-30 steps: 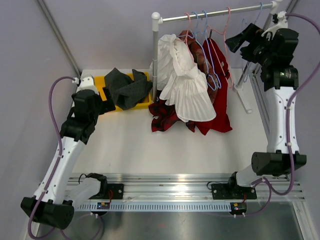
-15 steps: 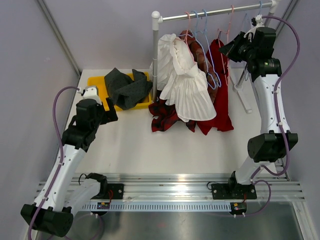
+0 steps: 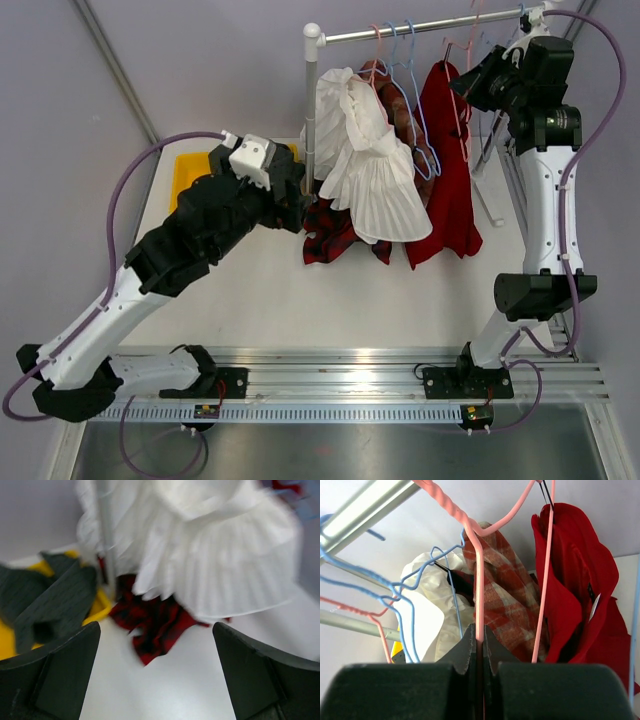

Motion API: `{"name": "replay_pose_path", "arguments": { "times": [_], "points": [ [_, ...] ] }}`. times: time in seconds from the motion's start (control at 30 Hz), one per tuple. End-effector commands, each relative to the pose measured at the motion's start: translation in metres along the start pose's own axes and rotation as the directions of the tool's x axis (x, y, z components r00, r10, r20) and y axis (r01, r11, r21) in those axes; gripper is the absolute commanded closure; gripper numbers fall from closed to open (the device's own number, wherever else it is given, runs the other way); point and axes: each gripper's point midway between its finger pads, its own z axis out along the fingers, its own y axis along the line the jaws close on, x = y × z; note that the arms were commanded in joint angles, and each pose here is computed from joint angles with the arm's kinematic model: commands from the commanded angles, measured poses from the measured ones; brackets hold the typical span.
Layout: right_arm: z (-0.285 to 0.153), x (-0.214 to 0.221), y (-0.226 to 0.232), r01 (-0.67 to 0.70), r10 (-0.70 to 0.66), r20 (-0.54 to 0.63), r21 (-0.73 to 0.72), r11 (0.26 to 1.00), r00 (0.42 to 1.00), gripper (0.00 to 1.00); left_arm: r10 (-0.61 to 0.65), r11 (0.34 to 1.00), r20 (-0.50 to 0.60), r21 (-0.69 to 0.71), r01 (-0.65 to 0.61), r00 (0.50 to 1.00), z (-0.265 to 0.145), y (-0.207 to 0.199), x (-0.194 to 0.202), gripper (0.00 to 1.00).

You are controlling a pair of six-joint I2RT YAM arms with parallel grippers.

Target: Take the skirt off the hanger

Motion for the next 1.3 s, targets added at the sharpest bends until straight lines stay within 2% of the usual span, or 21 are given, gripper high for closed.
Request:
{"name": "replay_pose_path", "arguments": {
  "times": [0.0, 0.13, 0.17, 0.27, 0.33, 0.43, 0.5, 0.63, 0.77, 0.93, 1.07, 1.1, 1.17, 1.27],
  "points": [
    [-0.058, -0.05, 0.041, 0.103, -0.093, 0.178, -0.047, 0.994, 0.98, 1.0, 0.02, 0.965, 0.113, 0.256, -0.049, 0.993, -0.008, -0.073, -0.049, 0.01],
    [-0.084, -0.044, 0.044, 0.1, -0.094, 0.179, -0.024, 0.995, 0.979, 1.0, 0.022, 0.848, 0.177, 0.518, -0.113, 0.984, -0.009, -0.168, -0.054, 0.01],
    [-0.09, -0.042, 0.045, 0.095, -0.089, 0.177, -0.025, 0.995, 0.98, 1.0, 0.041, 0.798, 0.161, 0.588, -0.13, 0.986, -0.009, -0.201, -0.039, 0.01],
    [-0.116, -0.033, 0.056, 0.085, -0.075, 0.169, -0.053, 0.995, 0.983, 1.0, 0.025, 0.713, 0.189, 0.685, -0.15, 0.982, -0.017, -0.256, -0.03, 0.01],
    [-0.139, -0.029, 0.063, 0.095, -0.083, 0.172, -0.061, 0.994, 0.982, 1.0, 0.028, 0.682, 0.183, 0.715, -0.152, 0.983, -0.012, -0.29, -0.015, 0.01],
    [-0.169, -0.021, 0.07, 0.108, -0.097, 0.168, -0.058, 0.992, 0.981, 1.0, 0.049, 0.716, 0.163, 0.683, -0.149, 0.985, 0.011, -0.314, 0.005, 0.01],
    [-0.191, -0.012, 0.076, 0.108, -0.096, 0.16, -0.07, 0.992, 0.982, 1.0, 0.051, 0.727, 0.181, 0.668, -0.161, 0.982, 0.015, -0.328, 0.004, 0.01],
    [-0.22, 0.0, 0.083, 0.085, -0.069, 0.168, -0.087, 0.993, 0.983, 1.0, 0.071, 0.726, 0.181, 0.665, -0.176, 0.981, 0.028, -0.355, 0.019, 0.01],
    [-0.239, 0.012, 0.09, 0.063, -0.044, 0.162, -0.117, 0.991, 0.986, 1.0, 0.088, 0.793, 0.219, 0.575, -0.201, 0.972, 0.04, -0.355, 0.015, 0.01],
    [-0.248, 0.019, 0.091, 0.057, -0.037, 0.16, -0.121, 0.991, 0.986, 1.0, 0.069, 0.822, 0.247, 0.534, -0.196, 0.966, 0.05, -0.358, 0.014, 0.01],
    [-0.248, 0.02, 0.09, 0.053, -0.034, 0.16, -0.12, 0.991, 0.987, 1.0, 0.056, 0.816, 0.255, 0.546, -0.191, 0.965, 0.053, -0.366, 0.013, 0.53],
    [-0.249, 0.021, 0.09, 0.052, -0.032, 0.159, -0.121, 0.991, 0.987, 1.0, 0.056, 0.815, 0.255, 0.547, -0.191, 0.965, 0.053, -0.367, 0.014, 0.74],
    [-0.247, 0.02, 0.09, 0.046, -0.027, 0.158, -0.119, 0.992, 0.987, 1.0, 0.052, 0.818, 0.257, 0.544, -0.189, 0.965, 0.054, -0.368, 0.013, 0.82],
    [-0.249, 0.019, 0.092, 0.043, -0.022, 0.158, -0.128, 0.991, 0.987, 1.0, 0.068, 0.828, 0.273, 0.522, -0.207, 0.96, 0.058, -0.366, 0.013, 0.82]
  ]
}}
